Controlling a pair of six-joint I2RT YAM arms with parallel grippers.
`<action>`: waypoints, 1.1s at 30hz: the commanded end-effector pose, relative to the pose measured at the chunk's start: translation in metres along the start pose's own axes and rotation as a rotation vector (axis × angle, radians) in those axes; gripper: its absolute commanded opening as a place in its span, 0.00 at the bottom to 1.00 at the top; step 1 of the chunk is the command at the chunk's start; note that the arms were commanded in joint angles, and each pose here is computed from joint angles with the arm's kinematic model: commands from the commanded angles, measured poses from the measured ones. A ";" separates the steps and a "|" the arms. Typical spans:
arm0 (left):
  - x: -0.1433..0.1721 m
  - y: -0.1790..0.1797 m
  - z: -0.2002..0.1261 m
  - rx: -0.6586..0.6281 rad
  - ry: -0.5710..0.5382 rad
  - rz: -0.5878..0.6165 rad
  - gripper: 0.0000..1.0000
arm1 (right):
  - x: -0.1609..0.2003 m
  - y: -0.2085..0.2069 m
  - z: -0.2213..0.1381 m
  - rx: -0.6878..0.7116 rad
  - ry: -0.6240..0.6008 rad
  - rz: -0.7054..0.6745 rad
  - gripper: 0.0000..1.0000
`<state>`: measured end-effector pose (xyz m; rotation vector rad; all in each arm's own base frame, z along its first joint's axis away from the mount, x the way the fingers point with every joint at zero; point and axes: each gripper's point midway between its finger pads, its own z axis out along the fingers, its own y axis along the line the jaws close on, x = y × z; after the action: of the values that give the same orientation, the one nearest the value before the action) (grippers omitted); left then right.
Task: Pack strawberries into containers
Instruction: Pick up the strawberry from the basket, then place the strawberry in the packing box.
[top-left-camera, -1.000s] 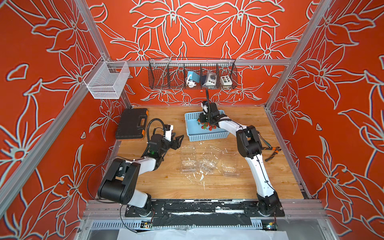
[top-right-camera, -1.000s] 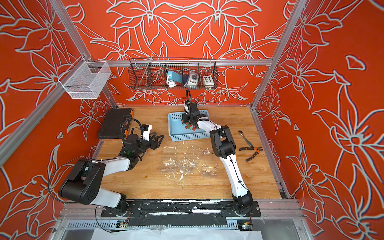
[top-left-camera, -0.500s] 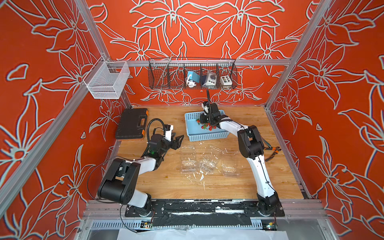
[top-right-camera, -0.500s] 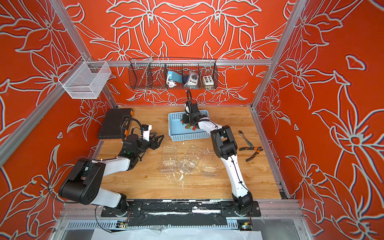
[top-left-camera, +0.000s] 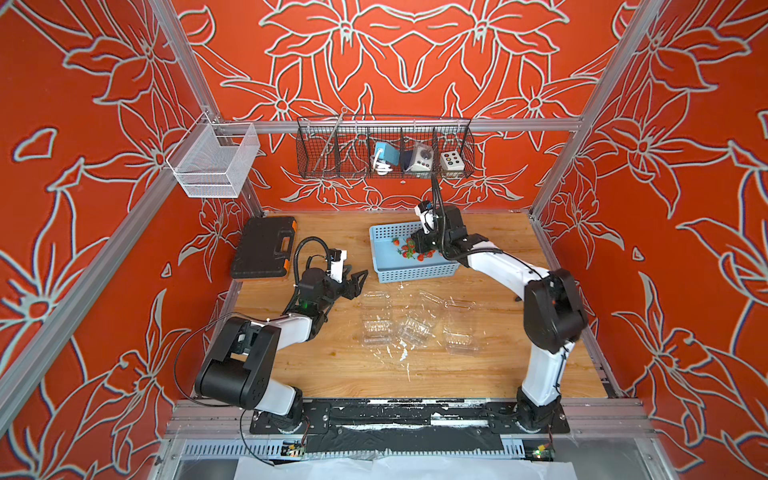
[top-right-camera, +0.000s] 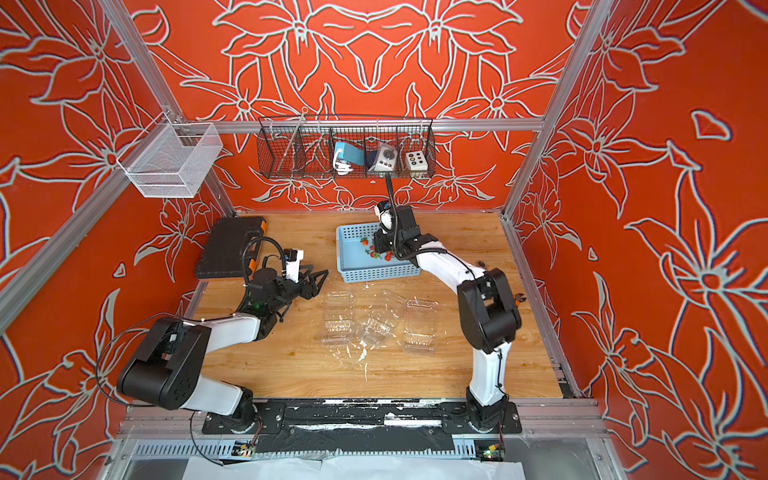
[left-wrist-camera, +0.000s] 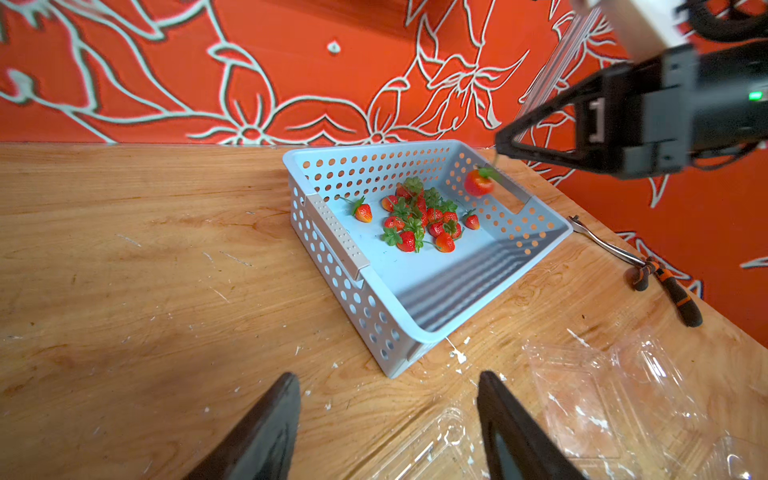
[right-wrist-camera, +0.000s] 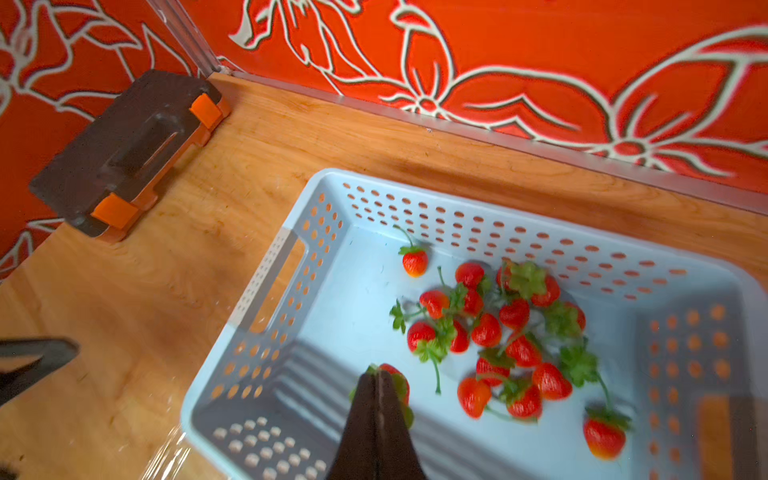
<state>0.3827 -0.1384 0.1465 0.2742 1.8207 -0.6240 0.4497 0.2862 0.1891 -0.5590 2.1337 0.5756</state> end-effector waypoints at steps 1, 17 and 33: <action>-0.016 -0.006 -0.002 0.014 -0.041 0.026 0.67 | 0.029 0.017 -0.037 -0.011 0.066 -0.024 0.00; -0.014 -0.007 0.001 0.016 -0.021 0.021 0.67 | 0.176 0.020 -0.175 0.112 0.242 0.197 0.00; -0.013 -0.010 0.000 0.018 -0.017 0.026 0.67 | 0.244 0.022 -0.177 0.104 0.343 0.282 0.00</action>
<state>0.3790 -0.1412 0.1426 0.2801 1.8461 -0.6263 0.1994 0.1519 0.0976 -0.3288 2.5558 0.5186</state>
